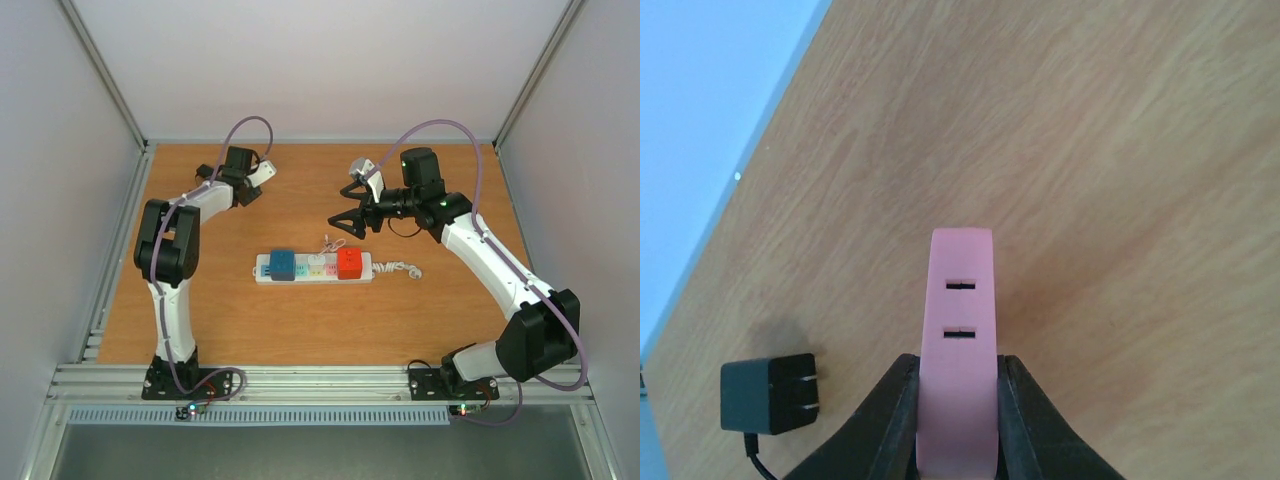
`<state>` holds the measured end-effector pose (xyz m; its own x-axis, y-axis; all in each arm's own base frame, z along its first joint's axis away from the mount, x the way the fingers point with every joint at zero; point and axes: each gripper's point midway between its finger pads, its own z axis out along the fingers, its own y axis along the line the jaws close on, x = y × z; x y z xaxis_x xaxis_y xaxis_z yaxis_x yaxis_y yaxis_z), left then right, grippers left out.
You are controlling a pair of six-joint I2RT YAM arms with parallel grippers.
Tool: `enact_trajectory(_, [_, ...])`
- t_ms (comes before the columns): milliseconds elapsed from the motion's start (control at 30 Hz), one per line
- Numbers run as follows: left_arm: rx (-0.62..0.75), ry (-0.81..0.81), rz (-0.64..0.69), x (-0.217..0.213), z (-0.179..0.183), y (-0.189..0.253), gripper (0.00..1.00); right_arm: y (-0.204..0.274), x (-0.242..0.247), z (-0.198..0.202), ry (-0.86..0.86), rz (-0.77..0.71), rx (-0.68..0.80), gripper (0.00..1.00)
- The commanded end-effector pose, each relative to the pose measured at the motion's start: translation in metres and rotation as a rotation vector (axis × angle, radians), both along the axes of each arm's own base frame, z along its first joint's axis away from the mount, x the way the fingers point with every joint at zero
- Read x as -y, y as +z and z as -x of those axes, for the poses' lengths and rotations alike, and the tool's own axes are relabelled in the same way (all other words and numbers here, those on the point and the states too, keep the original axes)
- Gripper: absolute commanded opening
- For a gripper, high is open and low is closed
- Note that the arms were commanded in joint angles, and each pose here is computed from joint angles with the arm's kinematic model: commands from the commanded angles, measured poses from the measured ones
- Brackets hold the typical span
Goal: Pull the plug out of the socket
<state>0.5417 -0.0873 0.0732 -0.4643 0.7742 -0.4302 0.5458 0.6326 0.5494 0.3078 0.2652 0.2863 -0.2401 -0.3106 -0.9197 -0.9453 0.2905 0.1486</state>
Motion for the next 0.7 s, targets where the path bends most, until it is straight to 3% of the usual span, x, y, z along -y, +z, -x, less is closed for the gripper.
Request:
enact_trajectory(0, [0.094, 0.014, -0.078, -0.016, -0.032, 0.010, 0.01, -0.001, 0.003, -0.002, -0.011, 0.016, 0.015, 0.95])
enact_trajectory(200, [0.106, 0.012, -0.154, -0.028, -0.041, -0.003, 0.01, -0.003, 0.003, -0.005, -0.014, 0.019, 0.010, 0.95])
enact_trajectory(400, [0.087, -0.016, -0.200, -0.035, -0.038, -0.014, 0.11, -0.003, 0.002, -0.009, -0.015, 0.022, 0.008, 0.96])
enact_trajectory(667, [0.068, -0.036, -0.174, -0.033, -0.031, -0.008, 0.40, -0.004, 0.000, -0.011, -0.009, 0.021, 0.005, 0.96])
